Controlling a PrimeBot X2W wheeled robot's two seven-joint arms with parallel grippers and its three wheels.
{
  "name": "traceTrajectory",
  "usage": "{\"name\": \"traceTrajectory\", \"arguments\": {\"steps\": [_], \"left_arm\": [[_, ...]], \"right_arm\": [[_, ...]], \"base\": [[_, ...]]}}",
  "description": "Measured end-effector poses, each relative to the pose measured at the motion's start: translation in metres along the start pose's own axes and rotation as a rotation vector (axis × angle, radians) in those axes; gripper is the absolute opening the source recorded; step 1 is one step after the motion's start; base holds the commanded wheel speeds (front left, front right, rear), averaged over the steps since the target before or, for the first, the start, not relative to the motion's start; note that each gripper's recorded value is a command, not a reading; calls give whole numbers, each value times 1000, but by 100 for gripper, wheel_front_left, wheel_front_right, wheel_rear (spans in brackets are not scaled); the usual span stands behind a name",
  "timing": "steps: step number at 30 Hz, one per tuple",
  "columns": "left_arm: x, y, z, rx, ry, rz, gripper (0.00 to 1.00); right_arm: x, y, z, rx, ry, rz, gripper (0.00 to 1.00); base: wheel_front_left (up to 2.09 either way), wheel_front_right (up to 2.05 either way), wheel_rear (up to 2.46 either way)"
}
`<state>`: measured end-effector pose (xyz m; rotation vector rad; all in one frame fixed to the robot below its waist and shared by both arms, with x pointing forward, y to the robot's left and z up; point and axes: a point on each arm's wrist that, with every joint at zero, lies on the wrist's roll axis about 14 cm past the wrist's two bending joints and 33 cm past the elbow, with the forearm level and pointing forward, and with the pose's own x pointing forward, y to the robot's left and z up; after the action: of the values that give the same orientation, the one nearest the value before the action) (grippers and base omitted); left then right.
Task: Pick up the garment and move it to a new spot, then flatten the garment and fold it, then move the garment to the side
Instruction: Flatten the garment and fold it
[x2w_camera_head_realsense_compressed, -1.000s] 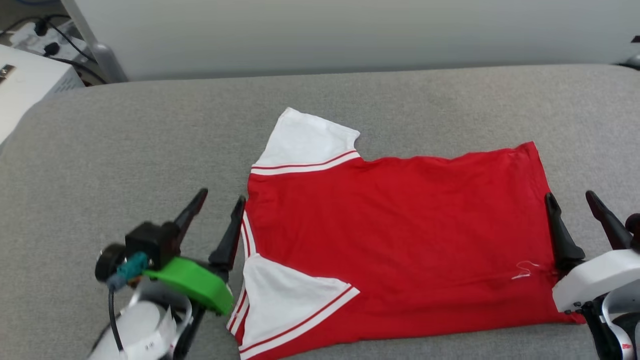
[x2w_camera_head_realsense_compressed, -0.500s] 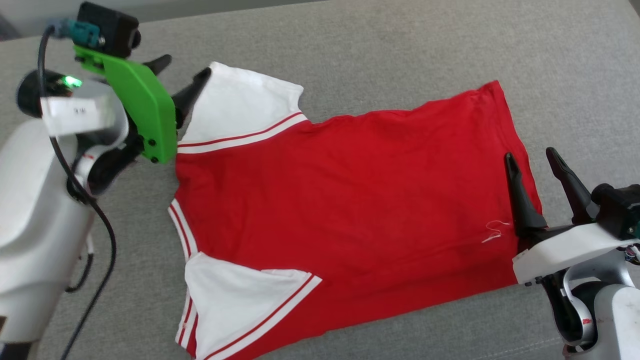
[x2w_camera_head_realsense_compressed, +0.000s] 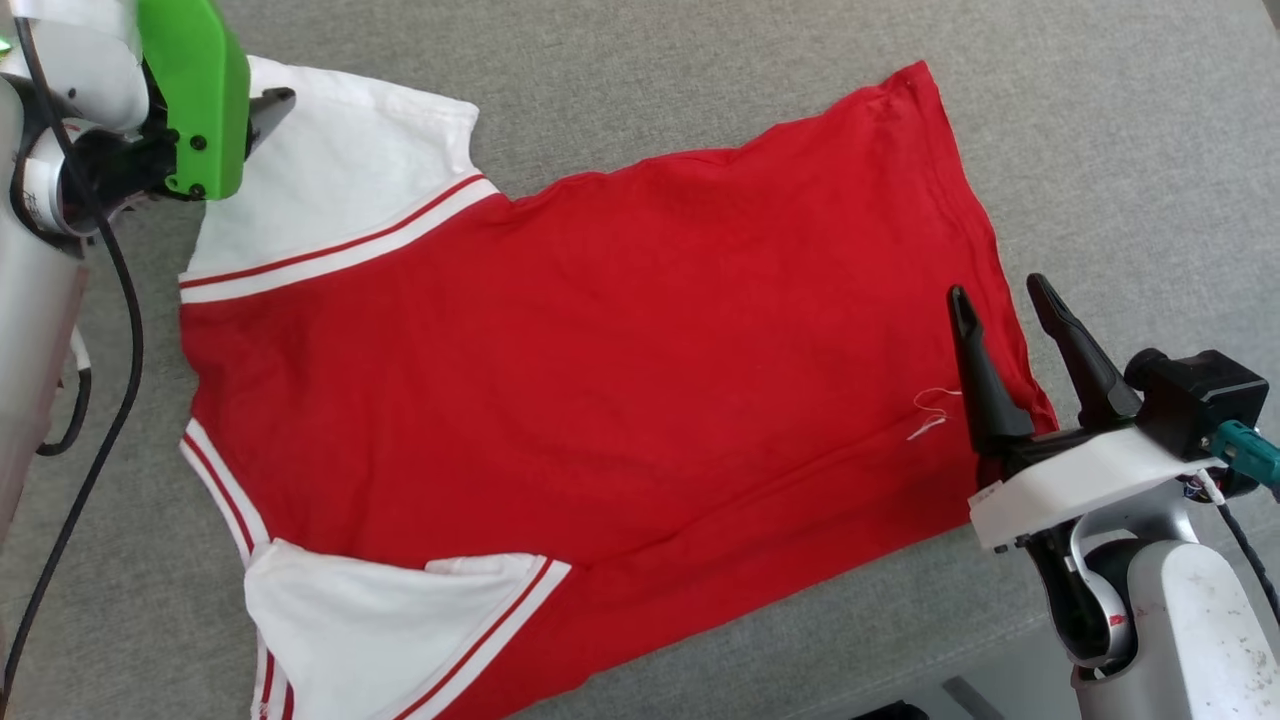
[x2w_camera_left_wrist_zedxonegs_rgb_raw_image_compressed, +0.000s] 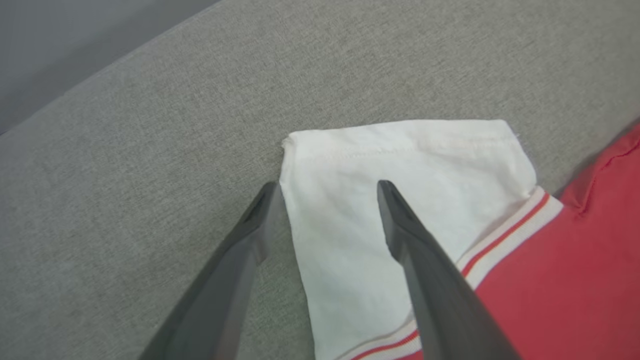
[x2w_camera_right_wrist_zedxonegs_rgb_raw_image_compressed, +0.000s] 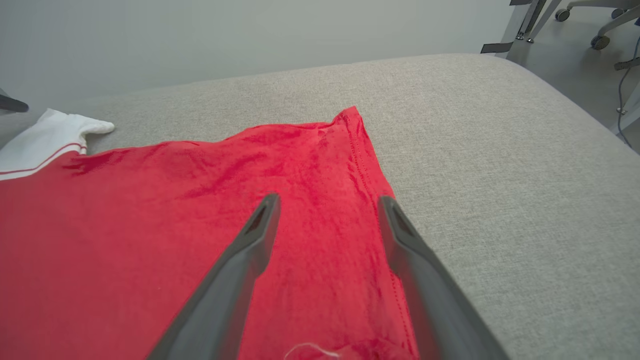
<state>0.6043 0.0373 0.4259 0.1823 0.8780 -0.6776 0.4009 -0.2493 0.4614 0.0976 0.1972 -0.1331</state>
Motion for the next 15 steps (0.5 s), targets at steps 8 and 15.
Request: {"name": "traceTrajectory", "arguments": {"steps": [8, 15], "left_arm": [[36, 34, -20, 10, 72, 106, 100], [46, 34, -22, -35, 70, 87, 0]], "right_arm": [[1, -12, -14, -9, 35, -37, 100], [0, -14, -20, -5, 54, -46, 100]], "base": [[0, 0, 0], [0, 0, 0]]}}
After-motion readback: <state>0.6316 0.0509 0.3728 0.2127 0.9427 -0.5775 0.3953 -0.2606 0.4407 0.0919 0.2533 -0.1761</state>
